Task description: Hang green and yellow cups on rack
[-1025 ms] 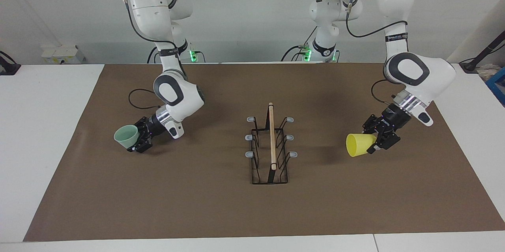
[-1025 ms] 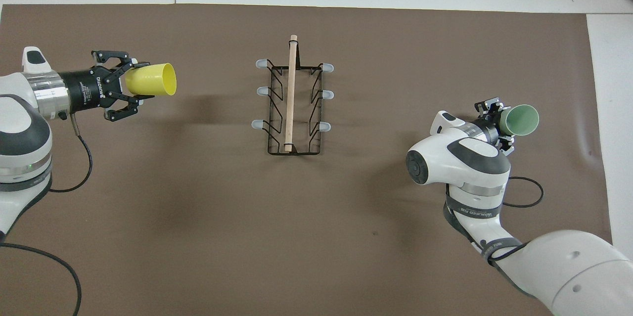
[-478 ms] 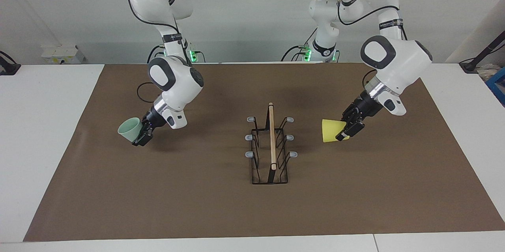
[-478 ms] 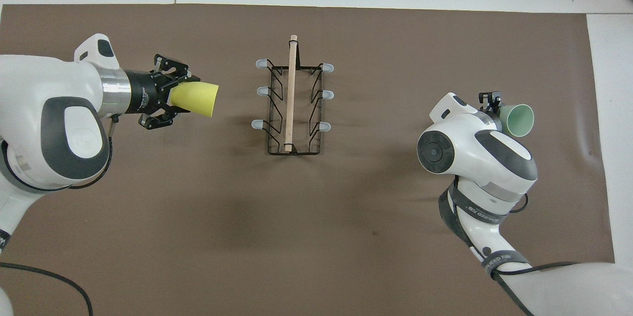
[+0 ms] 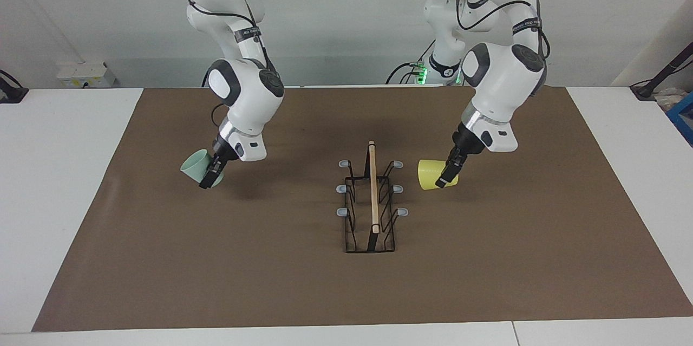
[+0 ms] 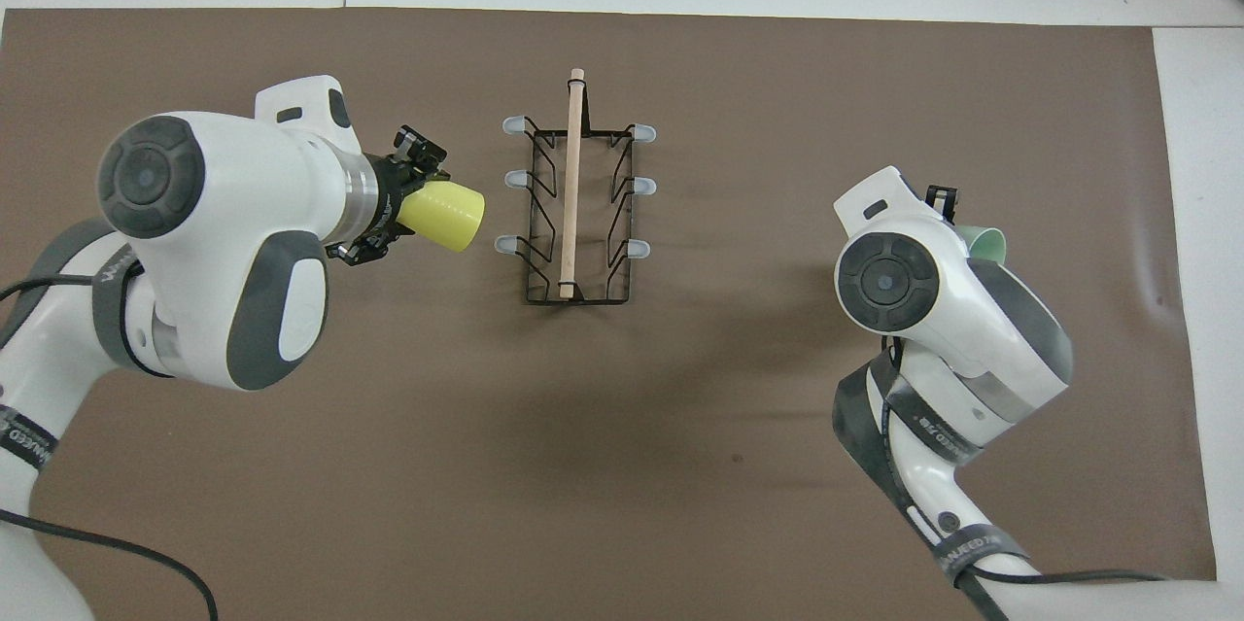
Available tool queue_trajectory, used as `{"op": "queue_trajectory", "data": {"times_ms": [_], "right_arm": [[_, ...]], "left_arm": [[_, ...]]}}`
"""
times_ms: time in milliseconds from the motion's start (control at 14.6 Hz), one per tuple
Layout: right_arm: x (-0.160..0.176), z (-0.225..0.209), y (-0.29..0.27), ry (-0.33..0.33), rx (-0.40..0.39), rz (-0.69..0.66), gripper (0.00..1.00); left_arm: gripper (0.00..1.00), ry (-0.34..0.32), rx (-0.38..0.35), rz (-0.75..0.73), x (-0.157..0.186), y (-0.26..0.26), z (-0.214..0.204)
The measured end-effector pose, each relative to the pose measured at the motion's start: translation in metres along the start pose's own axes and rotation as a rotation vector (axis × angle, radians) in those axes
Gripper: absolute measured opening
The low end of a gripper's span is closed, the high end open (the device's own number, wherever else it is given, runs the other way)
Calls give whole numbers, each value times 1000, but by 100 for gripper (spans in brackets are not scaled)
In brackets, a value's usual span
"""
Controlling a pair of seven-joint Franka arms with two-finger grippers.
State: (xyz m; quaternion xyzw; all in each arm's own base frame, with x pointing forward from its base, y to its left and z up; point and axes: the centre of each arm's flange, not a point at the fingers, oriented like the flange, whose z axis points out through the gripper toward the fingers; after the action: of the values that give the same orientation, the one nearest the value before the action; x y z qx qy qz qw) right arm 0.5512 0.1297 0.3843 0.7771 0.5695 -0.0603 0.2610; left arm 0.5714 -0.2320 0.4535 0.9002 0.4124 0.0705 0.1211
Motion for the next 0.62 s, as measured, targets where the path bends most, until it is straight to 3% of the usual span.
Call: {"op": "queue_trajectory", "data": {"times_ms": [273,615], "right_arm": [[11,-49,-6,156,69,96,66],[9,-98,6,428,94,262,66]], "left_arm": [[69,104,19,86,-45,18,-5],[69,114,85,190,-92,21,2]]}}
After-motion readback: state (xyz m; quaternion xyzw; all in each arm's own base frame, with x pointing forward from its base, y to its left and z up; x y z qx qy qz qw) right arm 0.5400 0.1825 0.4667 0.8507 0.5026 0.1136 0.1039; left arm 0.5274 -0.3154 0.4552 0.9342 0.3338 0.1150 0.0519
